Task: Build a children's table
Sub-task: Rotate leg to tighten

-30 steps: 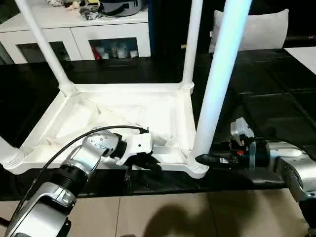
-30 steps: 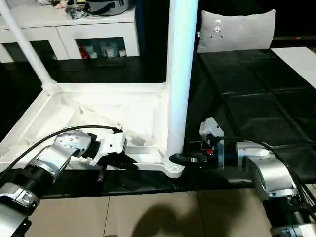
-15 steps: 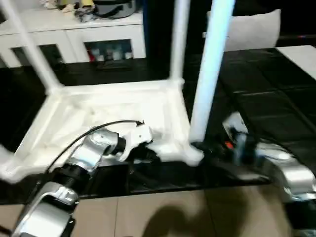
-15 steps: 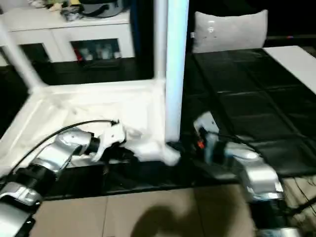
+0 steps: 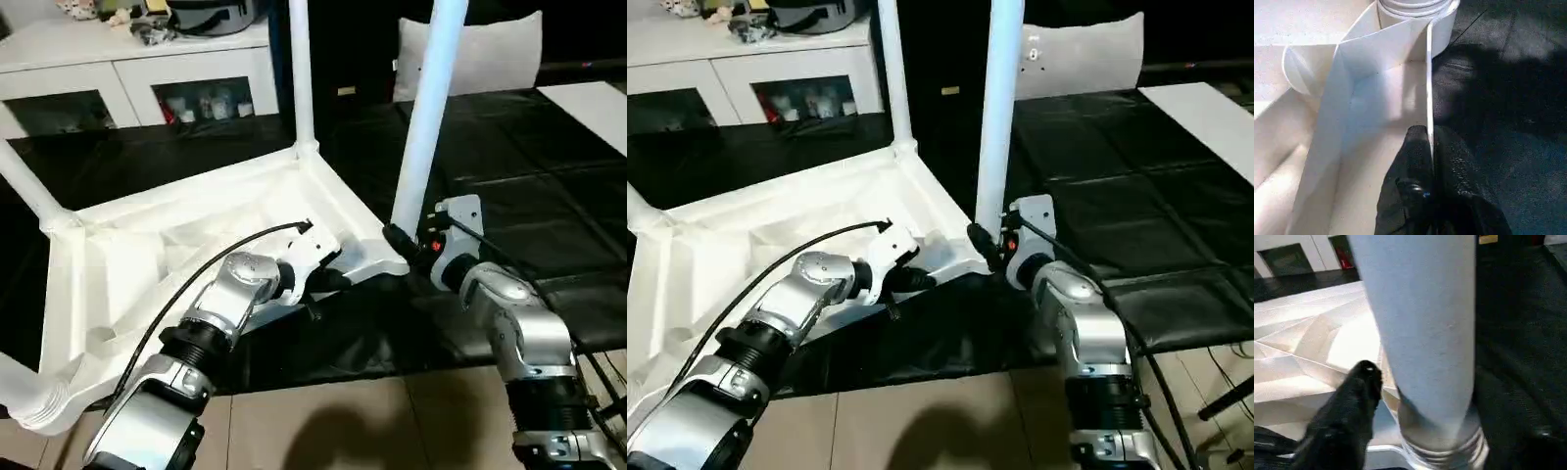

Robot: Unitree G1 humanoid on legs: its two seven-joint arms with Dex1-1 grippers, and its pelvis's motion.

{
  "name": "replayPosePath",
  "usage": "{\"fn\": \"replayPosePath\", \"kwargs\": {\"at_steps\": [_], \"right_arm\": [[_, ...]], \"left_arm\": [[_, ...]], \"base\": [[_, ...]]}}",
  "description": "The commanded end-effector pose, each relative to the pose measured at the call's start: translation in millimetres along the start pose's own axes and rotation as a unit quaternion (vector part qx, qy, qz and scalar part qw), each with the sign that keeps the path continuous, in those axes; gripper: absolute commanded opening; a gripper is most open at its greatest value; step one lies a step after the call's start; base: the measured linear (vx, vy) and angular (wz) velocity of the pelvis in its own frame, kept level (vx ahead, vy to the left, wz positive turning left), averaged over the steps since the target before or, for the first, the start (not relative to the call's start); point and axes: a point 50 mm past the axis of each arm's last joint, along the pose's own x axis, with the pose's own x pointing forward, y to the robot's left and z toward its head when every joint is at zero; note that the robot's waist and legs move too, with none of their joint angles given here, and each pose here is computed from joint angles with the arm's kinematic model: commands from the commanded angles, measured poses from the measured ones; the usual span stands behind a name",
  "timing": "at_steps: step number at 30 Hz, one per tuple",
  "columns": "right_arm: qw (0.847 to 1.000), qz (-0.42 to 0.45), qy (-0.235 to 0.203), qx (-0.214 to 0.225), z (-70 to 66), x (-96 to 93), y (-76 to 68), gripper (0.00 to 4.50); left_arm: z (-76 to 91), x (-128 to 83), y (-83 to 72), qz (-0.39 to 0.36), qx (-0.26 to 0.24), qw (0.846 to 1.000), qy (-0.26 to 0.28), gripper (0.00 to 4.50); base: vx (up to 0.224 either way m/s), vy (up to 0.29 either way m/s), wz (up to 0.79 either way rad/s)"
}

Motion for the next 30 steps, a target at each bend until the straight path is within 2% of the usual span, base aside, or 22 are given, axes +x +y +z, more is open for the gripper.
{"fn": "replayPosePath", "kwargs": {"at_steps": [1,4,7,8,9,10,14,15,16,19,21,22,30], "right_arm": [[0.999,0.044,0.003,-0.012,-3.5,0.7,12.1,3.49],[0.995,0.077,0.001,-0.056,-3.2,-12.0,-0.9,3.7],[0.995,0.083,0.001,-0.061,-2.8,-14.9,-3.8,3.93],[0.994,0.09,-0.001,-0.061,-0.4,-19.9,-10.6,3.99],[0.994,0.09,-0.001,-0.061,-0.4,-19.9,-10.6,4.09],[0.988,0.122,0.015,-0.091,2.5,-29.8,-19.4,4.31],[0.977,0.173,0.033,-0.119,2.4,-39.4,-20.4,4.44],[0.969,0.207,0.041,-0.131,2.2,-45.5,-20.3,4.44],[0.969,0.207,0.041,-0.131,2.2,-45.5,-20.3,4.25],[0.948,0.28,0.063,-0.14,1.0,-56.3,-21.0,4.05],[0.942,0.298,0.066,-0.138,1.3,-58.8,-20.9,3.8],[0.935,0.321,0.075,-0.132,2.1,-60.2,-19.9,3.68],[0.914,0.378,0.093,-0.118,0.6,-59.4,-14.0,3.04]], "left_arm": [[2.5,-3.0,4.0,0.004,0.028,1.0,0.002,0.0],[-5.9,-10.5,5.9,-0.017,0.048,0.999,0.015,0.0],[-7.4,-11.9,6.0,-0.023,0.05,0.998,0.018,0.0],[-10.2,-14.8,5.6,-0.038,0.058,0.997,0.023,0.0],[-10.2,-14.8,5.6,-0.038,0.058,0.997,0.023,0.0],[-15.7,-20.4,4.5,-0.072,0.071,0.995,0.025,0.0],[-19.4,-24.2,3.8,-0.095,0.091,0.991,0.029,0.0],[-21.5,-26.8,2.4,-0.115,0.106,0.987,0.034,0.0],[-21.5,-26.8,2.4,-0.115,0.106,0.987,0.034,0.0],[-27.6,-36.9,-3.2,-0.184,0.138,0.972,0.053,0.0],[-29.0,-39.2,-5.0,-0.202,0.144,0.967,0.058,0.0],[-30.2,-43.6,-6.8,-0.228,0.154,0.959,0.069,0.0],[-29.3,-48.5,-9.2,-0.267,0.18,0.943,0.082,0.0]], "base": [[0.0,0.0,0.0],[0.0,0.0,0.0],[0.0,0.0,0.0],[0.0,0.0,0.0],[0.0,0.0,0.0],[0.0,0.0,0.0],[0.0,0.0,0.0],[0.0,0.0,0.0],[0.0,0.0,0.0],[0.0,0.0,0.0],[0.0,0.0,0.0],[0.0,0.0,0.0],[0.0,0.0,0.0]]}}
